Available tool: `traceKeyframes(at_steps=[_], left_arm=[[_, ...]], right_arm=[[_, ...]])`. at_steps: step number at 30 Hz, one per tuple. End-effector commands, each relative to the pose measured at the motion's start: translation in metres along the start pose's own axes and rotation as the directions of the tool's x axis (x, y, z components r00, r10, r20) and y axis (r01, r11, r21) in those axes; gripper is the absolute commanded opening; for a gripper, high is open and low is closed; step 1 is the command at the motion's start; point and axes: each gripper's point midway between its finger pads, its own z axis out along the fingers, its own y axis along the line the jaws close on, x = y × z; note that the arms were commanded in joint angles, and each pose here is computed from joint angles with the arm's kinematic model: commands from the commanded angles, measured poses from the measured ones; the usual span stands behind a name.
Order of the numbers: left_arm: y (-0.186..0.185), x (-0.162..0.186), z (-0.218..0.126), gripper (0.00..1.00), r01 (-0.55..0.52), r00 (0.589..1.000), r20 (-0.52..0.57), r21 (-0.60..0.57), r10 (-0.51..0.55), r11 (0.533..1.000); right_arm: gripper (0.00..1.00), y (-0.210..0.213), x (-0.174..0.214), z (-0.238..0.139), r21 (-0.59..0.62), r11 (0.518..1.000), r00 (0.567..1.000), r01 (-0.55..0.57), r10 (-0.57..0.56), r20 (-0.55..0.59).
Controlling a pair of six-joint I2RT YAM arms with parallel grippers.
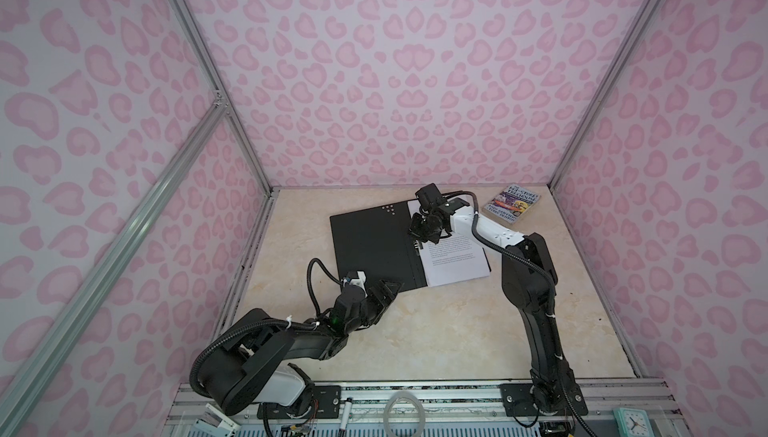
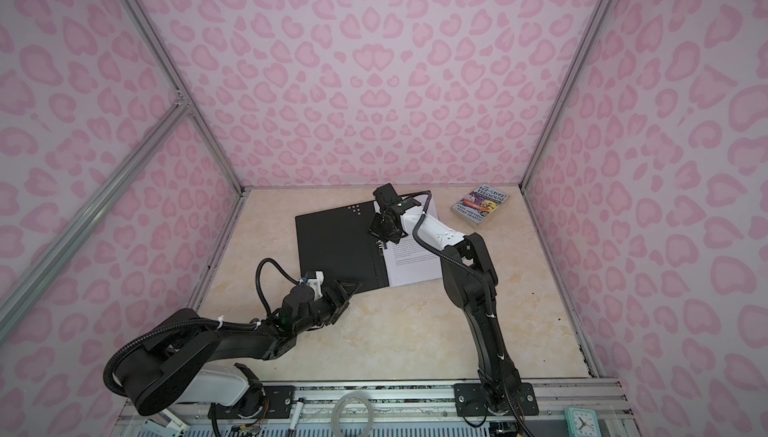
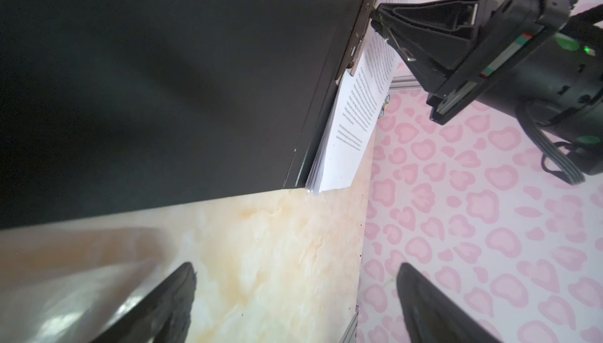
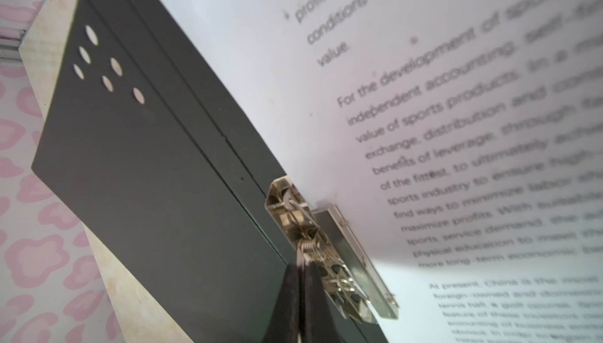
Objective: Put the files into the folder
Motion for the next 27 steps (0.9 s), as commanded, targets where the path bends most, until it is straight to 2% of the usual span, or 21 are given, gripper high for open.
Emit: traceKeyframes(at_steps=[1, 5, 13, 15, 18, 21, 27], left_arm=[[-0.009, -0.006, 0.001, 0.97, -0.021, 0.999, 0.031, 0.028, 0.021, 0.999], [-0.011, -0.006, 0.003, 0.97, -0.020, 0.999, 0.028, 0.031, 0.019, 0.999], [-0.027, -0.012, -0.015, 0.98, -0.095, 0.994, 0.063, 0.054, 0.091, 0.994], [-0.040, -0.015, -0.018, 0.98, -0.142, 0.988, 0.065, 0.051, 0.138, 0.989], [-0.045, -0.025, -0.021, 0.98, -0.200, 0.977, 0.072, -0.030, 0.202, 0.979], [-0.044, -0.043, -0.027, 0.97, -0.196, 0.974, 0.107, -0.055, 0.201, 0.979], [-0.033, -0.067, -0.024, 0.97, -0.172, 0.980, 0.082, -0.097, 0.180, 0.980]], right_arm=[[0.00, 0.008, -0.005, -0.003, -0.035, 0.999, 0.999, 0.023, -0.022, 0.030], [0.00, -0.004, 0.005, 0.014, -0.034, 0.999, 1.000, 0.015, -0.015, -0.009], [0.00, -0.025, 0.009, 0.032, 0.010, 0.999, 0.999, 0.038, -0.038, -0.025], [0.03, -0.025, 0.010, 0.034, 0.001, 0.999, 0.999, 0.041, -0.041, -0.026], [0.10, -0.026, 0.007, 0.034, -0.008, 0.999, 0.999, 0.044, -0.044, -0.016], [0.11, -0.026, 0.006, 0.036, -0.021, 0.999, 0.999, 0.040, -0.041, -0.020], [0.19, -0.022, 0.003, 0.033, -0.048, 0.998, 0.999, 0.051, -0.052, -0.015]])
